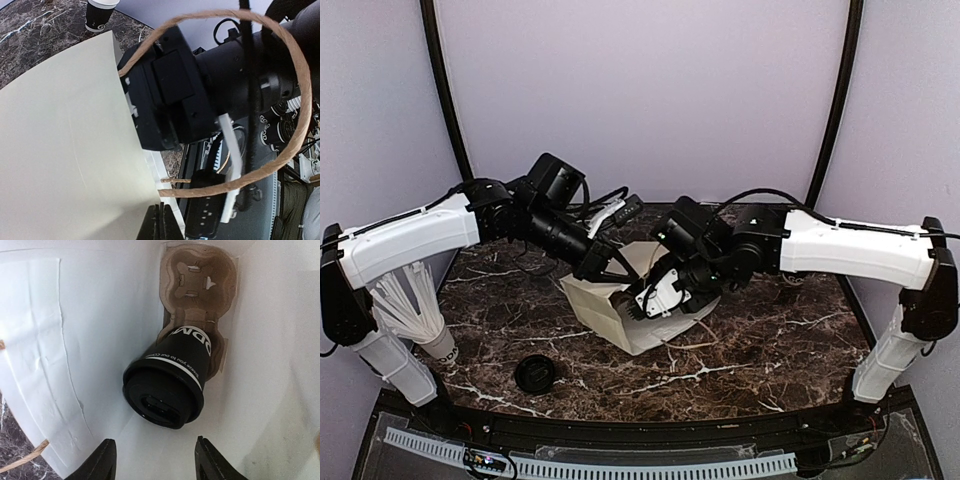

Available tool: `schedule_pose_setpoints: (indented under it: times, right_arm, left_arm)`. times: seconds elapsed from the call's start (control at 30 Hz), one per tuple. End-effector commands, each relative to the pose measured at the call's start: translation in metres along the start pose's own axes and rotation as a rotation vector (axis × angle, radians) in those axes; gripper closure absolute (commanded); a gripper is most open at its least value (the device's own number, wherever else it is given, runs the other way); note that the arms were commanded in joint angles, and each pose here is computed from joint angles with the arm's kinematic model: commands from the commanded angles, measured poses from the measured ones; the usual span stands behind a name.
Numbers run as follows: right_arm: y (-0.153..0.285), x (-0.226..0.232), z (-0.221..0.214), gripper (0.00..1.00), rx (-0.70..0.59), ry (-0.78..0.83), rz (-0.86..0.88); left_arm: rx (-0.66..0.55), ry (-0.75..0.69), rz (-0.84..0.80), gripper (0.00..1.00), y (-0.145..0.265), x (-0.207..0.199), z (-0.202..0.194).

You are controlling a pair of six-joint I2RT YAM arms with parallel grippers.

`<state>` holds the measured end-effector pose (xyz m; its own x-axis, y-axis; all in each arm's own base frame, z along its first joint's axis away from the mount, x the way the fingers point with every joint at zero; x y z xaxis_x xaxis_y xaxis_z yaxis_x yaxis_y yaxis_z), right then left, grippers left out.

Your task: Pack the takeout coffee

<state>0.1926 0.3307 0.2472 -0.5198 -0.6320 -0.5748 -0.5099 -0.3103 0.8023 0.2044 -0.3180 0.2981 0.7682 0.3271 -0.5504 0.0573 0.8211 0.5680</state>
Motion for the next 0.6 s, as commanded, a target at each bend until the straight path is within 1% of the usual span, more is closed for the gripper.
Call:
schedule_pose_setpoints:
  times: [0.0, 0.13, 0.33, 0.43, 0.57]
  right_arm:
    - [0.031, -0.018, 0.011, 0.43, -0.053, -0.031, -0.051]
    - [0.032, -0.01, 0.024, 0.4, -0.061, 0.02, -0.017]
    - [0.029, -0.002, 0.033, 0.39, -0.054, 0.052, 0.021]
    - [0.044, -0.004, 0.033, 0.39, -0.087, 0.014, 0.035]
    - [0.078, -0.008, 0.026, 0.39, -0.153, -0.068, 0.035]
  left_arm:
    - [0.008, -0.097, -0.03, 1.0, 0.029, -0.022, -0.002]
    - [0.029, -0.116, -0.053, 1.0, 0.035, -0.028, -0.007]
    - [0.067, -0.133, -0.071, 1.0, 0.035, -0.028, -0.014]
    - [0.059, -0.142, -0.052, 1.0, 0.036, -0.025, -0.016]
    - [0.041, -0.158, -0.05, 1.0, 0.038, -0.023, -0.013]
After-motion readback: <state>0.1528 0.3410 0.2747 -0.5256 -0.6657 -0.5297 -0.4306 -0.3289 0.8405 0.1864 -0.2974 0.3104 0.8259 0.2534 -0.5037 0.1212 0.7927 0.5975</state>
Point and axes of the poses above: each gripper's point midway between its finger pads, its own y axis back along the fingers, its own x axis along the line the jaws close on, z = x × y, the point moved 7 cm from there along y, back along the fingers, and after that the axes turned 8 degrees about y, right-handed, at the moved point
